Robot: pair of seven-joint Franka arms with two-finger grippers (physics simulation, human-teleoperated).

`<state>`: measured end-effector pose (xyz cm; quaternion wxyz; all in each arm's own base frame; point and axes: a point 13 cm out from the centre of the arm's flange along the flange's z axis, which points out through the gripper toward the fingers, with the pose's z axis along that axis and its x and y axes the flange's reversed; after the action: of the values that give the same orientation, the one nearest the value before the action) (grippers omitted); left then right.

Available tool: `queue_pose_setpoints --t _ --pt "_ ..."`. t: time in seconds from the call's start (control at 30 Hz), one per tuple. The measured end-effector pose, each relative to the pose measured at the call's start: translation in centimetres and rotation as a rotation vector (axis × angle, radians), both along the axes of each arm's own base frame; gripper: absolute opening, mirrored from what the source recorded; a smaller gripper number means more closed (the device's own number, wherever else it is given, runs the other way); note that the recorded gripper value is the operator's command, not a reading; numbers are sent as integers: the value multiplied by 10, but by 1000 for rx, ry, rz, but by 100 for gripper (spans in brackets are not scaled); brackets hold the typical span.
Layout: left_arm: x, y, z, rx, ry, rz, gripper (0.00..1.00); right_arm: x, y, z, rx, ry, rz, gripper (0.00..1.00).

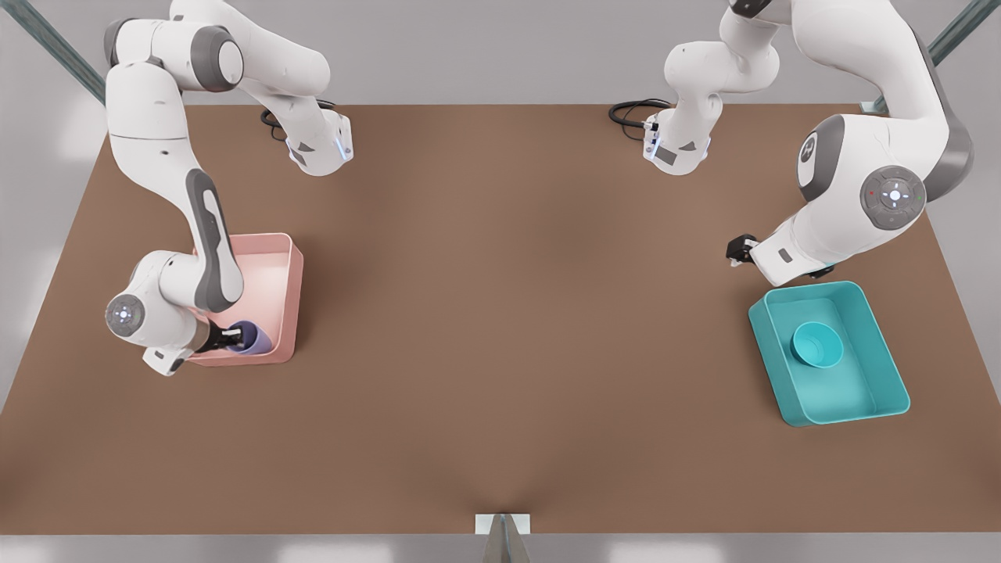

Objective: Put the bowls and cups in different boxes

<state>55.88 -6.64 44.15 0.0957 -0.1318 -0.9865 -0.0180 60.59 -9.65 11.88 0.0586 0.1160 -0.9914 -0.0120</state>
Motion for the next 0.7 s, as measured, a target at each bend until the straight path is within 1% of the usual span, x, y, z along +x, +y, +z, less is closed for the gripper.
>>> queue_pose_setpoints --t 0.1,0.47,0.7 --pt "0 -1 -1 2 4 7 100 3 -1 0 -18 -8 6 100" --pt "-4 -5 -6 9 25 18 100 10 4 12 18 -29 25 100" --pt "-4 -3 -10 12 36 29 100 24 3 46 23 -72 49 100"
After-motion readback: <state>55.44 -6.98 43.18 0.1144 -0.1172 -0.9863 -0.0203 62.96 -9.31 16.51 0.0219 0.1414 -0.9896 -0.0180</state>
